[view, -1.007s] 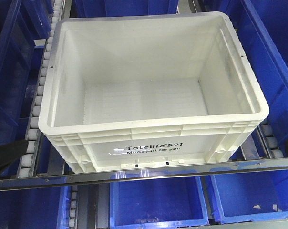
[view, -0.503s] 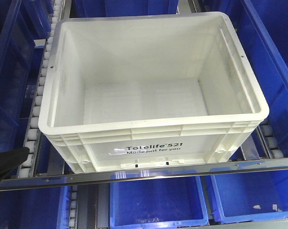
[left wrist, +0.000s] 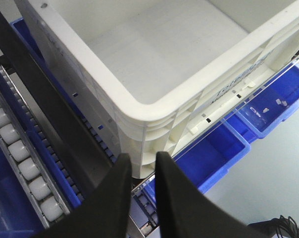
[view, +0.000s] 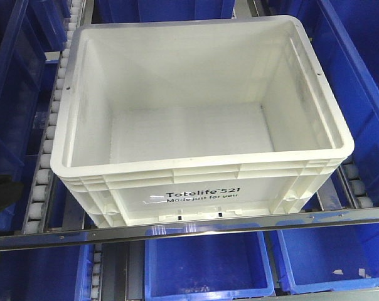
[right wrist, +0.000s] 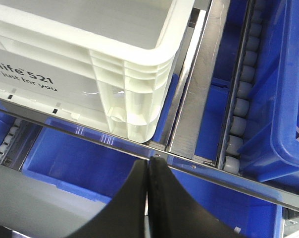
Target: Move bin from left to right shelf
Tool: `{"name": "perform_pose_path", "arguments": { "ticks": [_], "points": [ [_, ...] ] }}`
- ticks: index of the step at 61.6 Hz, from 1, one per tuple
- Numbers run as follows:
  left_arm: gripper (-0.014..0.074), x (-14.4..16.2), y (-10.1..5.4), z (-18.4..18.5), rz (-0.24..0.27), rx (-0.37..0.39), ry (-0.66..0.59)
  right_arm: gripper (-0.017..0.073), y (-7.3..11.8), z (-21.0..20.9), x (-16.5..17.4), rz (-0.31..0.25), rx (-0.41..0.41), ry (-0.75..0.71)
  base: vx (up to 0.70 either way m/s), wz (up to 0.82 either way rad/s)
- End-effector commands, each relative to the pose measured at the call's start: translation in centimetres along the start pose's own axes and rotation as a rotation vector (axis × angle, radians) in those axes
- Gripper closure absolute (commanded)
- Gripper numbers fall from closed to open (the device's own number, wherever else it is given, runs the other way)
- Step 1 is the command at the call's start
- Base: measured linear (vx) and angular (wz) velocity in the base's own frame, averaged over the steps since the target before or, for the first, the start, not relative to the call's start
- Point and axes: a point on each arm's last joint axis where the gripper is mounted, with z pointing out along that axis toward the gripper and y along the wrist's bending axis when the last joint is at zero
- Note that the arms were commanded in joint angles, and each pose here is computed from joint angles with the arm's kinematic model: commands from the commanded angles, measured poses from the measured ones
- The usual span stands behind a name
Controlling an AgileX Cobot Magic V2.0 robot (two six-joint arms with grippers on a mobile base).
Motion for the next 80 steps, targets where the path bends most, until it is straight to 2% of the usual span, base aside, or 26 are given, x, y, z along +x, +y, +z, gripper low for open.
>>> {"name": "perform_pose_path", "arguments": {
  "ticks": [1, 6, 30, 35, 39, 51, 60, 66, 71, 76, 80],
  "points": [
    [0.0575, -1.2, -0.1, -0.5, -0.014, 0.006, -0.093, 0.0567, -0.2, -0.4, -1.0, -0.009, 0.017, -0.066, 0.00, 0.00],
    [0.0604, -1.2, -0.1, -0.5, -0.014, 0.006, -0.093, 0.0566, -0.2, -0.4, -1.0, -0.009, 0.017, -0.065, 0.00, 0.00],
    [0.0603, -1.2, -0.1, -0.7, -0.010, 0.005, -0.100, 0.0566, -0.2, -0.4, -1.0, -0.009, 0.017, -0.065, 0.00, 0.00],
    [0.0603, -1.0, 0.5, -1.5, 0.067, -0.068, -0.133, 0.0567, -0.2, -0.4, -0.9, -0.009, 0.017, -0.064, 0.00, 0.00],
    [0.0603, -0.4, 1.0, -1.8, 0.067, -0.129, -0.191, 0.0567, -0.2, -0.4, -0.9, -0.009, 0.017, -0.064, 0.00, 0.00],
    [0.0603, 3.6, 2.1, -1.1, -0.013, -0.317, -0.484, 0.0567, -0.2, -0.4, -0.9, -0.005, 0.012, -0.064, 0.00, 0.00],
    [0.0603, 7.8, 2.4, 0.4, -0.061, -0.429, -0.614, 0.0567, -0.2, -0.4, -0.9, -0.005, 0.012, -0.064, 0.00, 0.00],
    [0.0603, 10.0, 2.6, 1.3, -0.147, -0.472, -0.681, 0.0567, -0.2, -0.4, -0.9, -0.005, 0.012, -0.064, 0.00, 0.00],
    [0.0603, 11.4, 2.7, 1.7, -0.193, -0.505, -0.716, 0.0567, -0.2, -0.4, -0.9, -0.005, 0.012, -0.064, 0.00, 0.00],
    [0.0603, 12.4, 2.8, 1.9, -0.224, -0.548, -0.730, 0.0567, -0.2, -0.4, -0.9, -0.005, 0.012, -0.064, 0.00, 0.00],
    [0.0603, 12.4, 2.8, 1.7, -0.227, -0.572, -0.739, 0.0567, -0.2, -0.4, -0.9, -0.005, 0.012, -0.064, 0.00, 0.00]
  ]
}}
